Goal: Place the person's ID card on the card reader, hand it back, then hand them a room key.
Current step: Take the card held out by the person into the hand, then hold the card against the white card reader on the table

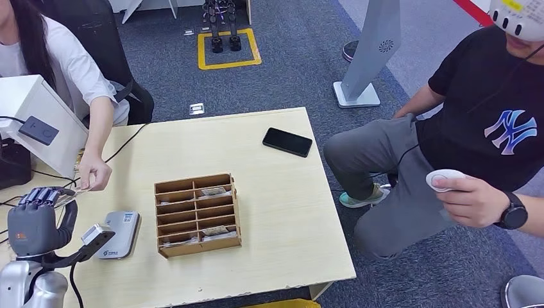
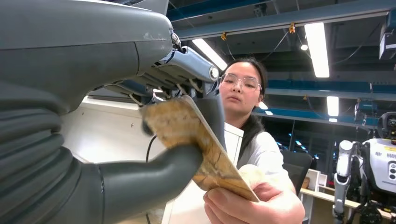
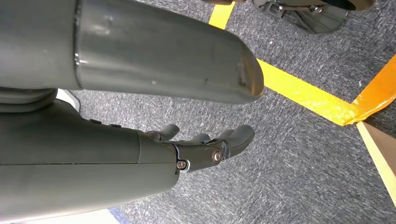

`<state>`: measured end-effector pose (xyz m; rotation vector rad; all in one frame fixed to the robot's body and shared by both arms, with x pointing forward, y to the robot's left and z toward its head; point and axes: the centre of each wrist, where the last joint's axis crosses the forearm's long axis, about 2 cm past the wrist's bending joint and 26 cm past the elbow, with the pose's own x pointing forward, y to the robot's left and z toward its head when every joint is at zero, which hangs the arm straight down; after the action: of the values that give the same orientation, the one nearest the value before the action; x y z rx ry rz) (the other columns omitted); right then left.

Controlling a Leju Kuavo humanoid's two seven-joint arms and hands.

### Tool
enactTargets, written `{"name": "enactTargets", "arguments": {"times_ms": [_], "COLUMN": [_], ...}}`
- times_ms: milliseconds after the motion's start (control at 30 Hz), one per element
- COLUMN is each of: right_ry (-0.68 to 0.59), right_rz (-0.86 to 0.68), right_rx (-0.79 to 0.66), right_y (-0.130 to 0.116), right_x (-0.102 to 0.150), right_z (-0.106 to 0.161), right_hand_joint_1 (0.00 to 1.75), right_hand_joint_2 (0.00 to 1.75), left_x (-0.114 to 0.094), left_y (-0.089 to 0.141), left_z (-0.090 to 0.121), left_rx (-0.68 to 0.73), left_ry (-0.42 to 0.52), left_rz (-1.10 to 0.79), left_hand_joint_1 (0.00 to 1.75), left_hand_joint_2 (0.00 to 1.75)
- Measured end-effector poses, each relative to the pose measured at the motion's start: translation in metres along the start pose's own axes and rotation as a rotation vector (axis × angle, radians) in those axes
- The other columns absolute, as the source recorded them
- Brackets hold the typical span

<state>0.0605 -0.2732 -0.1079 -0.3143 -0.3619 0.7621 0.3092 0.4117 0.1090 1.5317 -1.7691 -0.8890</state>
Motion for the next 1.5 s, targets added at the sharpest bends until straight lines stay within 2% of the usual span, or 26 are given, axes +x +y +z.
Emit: {"name": "enactTargets", "arguments": {"times_ms": [267,400,500,633,700,800,1067,1500], "right_ry": [-0.01,-0.011,-0.014,-0.009,-0.006,-0.001,0.004,0.007], "right_rz": [0.011,0.012,0.017,0.005,-0.003,-0.014,-0.023,-0.035], "right_rx": [-0.001,-0.001,-0.001,-0.003,-0.005,-0.005,-0.005,-0.007], "right_y": [0.0,0.0,0.0,0.0,0.0,0.0,0.001,0.001], "right_x": [0.0,0.0,0.0,0.0,-0.001,-0.001,-0.002,-0.002], "right_z": [0.0,0.0,0.0,0.0,0.0,0.0,0.0,0.001], "right_hand_joint_1": [0.0,0.0,0.0,0.0,0.0,0.0,0.0,0.0], "right_hand_joint_2": [0.0,0.0,0.0,0.0,0.0,0.0,0.0,0.0], "left_x": [0.001,0.002,0.006,0.014,0.014,0.01,0.001,-0.008], "left_y": [-0.002,-0.004,-0.009,-0.017,-0.019,-0.02,-0.022,-0.027], "left_z": [0.0,0.0,0.0,-0.006,-0.011,-0.015,-0.015,-0.003], "left_rx": [0.001,0.029,0.032,-0.126,-0.223,-0.322,-0.388,-0.588], "left_ry": [0.004,0.044,0.119,0.234,0.256,0.257,0.25,0.206], "left_rz": [0.018,0.094,0.261,0.596,0.729,0.821,0.823,0.779], "left_hand_joint_1": [1.75,1.75,1.75,1.75,1.75,1.75,1.75,1.75], "left_hand_joint_2": [1.75,1.75,1.75,1.75,1.75,1.75,1.75,1.75]}}
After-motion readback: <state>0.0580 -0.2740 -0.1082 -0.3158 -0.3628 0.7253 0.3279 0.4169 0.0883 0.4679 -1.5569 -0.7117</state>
